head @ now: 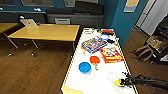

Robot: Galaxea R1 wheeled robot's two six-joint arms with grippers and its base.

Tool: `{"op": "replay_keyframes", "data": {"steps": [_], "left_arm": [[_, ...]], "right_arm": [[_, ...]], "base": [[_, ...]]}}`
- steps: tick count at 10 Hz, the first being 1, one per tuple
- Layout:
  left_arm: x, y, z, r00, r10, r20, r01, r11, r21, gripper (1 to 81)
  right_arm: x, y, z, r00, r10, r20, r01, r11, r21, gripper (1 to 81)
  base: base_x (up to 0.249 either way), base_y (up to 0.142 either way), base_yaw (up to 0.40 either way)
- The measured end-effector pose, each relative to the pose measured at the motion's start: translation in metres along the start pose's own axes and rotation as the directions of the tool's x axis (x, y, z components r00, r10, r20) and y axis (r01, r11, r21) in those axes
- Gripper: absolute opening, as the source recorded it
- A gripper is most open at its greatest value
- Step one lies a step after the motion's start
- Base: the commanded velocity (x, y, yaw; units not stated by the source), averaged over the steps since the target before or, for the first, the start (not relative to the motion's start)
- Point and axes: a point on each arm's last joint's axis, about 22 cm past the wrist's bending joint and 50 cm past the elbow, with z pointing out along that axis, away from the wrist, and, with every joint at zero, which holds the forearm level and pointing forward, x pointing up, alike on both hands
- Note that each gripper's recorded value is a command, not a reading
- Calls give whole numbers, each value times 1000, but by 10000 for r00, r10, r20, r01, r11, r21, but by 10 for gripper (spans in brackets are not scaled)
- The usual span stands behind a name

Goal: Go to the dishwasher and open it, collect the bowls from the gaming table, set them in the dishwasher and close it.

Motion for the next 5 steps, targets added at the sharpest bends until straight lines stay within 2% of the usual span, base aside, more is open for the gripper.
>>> {"op": "replay_keyframes", "data": {"steps": [2,4,5], "left_arm": [[1,1,0,10000,-1,-18,1,10000,-5,811],[4,5,2,9999,26,-97,-27,10000,-73,811],[7,9,3,9998,13,-216,-16,9999,-140,811]], "right_arm": [[-13,3,-8,9997,-35,226,34,10000,61,10],[-8,4,-43,9997,-176,166,172,9996,224,10],[-4,-9,-66,9993,-377,35,375,9979,519,10]], "base": [[0,0,0],[0,0,0],[0,0,0]]}}
